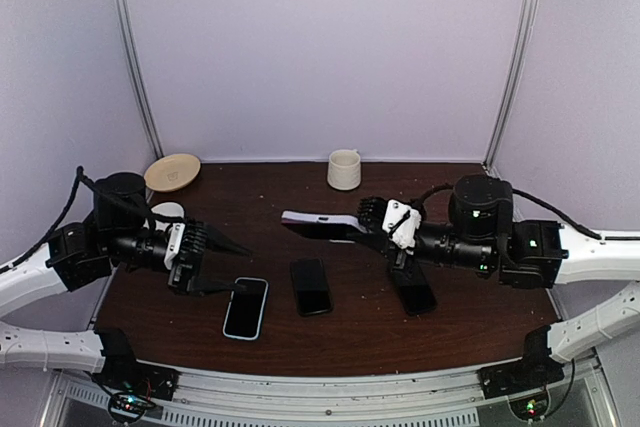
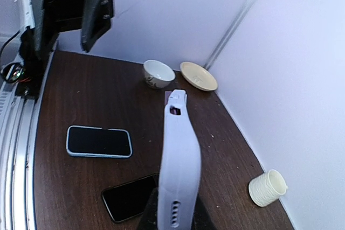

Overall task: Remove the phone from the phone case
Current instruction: Remove the top left corner of the phone from the phone case, then remove the phone from the bottom left corner of the phone case.

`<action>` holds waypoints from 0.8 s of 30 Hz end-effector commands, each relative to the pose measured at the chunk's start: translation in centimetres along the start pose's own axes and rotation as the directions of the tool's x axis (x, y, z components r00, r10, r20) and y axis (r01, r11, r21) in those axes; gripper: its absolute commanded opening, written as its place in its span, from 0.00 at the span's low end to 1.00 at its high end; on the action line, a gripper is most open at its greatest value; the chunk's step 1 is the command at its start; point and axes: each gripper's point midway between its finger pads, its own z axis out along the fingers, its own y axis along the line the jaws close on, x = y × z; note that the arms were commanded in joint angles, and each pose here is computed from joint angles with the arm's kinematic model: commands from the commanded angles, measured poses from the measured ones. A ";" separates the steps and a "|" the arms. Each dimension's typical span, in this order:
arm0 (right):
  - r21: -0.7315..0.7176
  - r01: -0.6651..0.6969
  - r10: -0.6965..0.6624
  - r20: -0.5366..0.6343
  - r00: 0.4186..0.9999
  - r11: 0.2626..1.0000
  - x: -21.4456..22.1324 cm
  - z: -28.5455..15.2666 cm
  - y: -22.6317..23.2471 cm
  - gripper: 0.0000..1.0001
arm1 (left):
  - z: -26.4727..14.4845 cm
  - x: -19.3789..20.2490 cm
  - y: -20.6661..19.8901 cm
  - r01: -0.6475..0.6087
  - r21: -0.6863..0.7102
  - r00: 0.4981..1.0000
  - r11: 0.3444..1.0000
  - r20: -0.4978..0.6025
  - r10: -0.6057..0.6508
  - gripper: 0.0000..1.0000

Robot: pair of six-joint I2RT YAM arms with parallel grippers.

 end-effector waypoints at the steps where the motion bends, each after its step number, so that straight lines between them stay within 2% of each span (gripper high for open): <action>1: 0.336 -0.253 0.192 0.205 0.960 0.907 -3.3 -2.8 -7.3 0.00 | -0.4 -0.3 1.5 -0.025 -0.071 1.000 0.997 0.009 0.026 0.51; 6: 0.380 -0.324 0.238 0.255 0.937 0.867 -3.9 -3.1 -8.6 0.00 | -0.2 -0.3 1.7 -0.007 -0.082 1.000 0.997 0.028 0.009 0.50; 9: 0.350 -0.420 0.318 0.314 0.895 0.837 -4.6 -3.3 -8.9 0.00 | 0.0 -0.6 2.2 0.033 -0.078 0.999 0.996 0.043 -0.030 0.47; 15: 0.136 -0.518 0.426 0.416 0.803 0.844 -8.2 -3.2 -7.4 0.00 | -0.3 -2.6 2.4 0.121 -0.019 0.980 0.992 0.158 -0.117 0.45; 19: 0.014 -0.557 0.481 0.485 0.730 0.830 -10.7 -3.8 -7.0 0.00 | -0.6 -4.7 2.4 0.133 0.026 0.961 0.991 0.242 -0.136 0.46; 24: -0.084 -0.630 0.587 0.474 0.656 0.772 -12.8 -3.8 -7.3 0.00 | -1.0 -5.2 3.8 0.202 -0.004 0.950 0.979 0.243 -0.195 0.45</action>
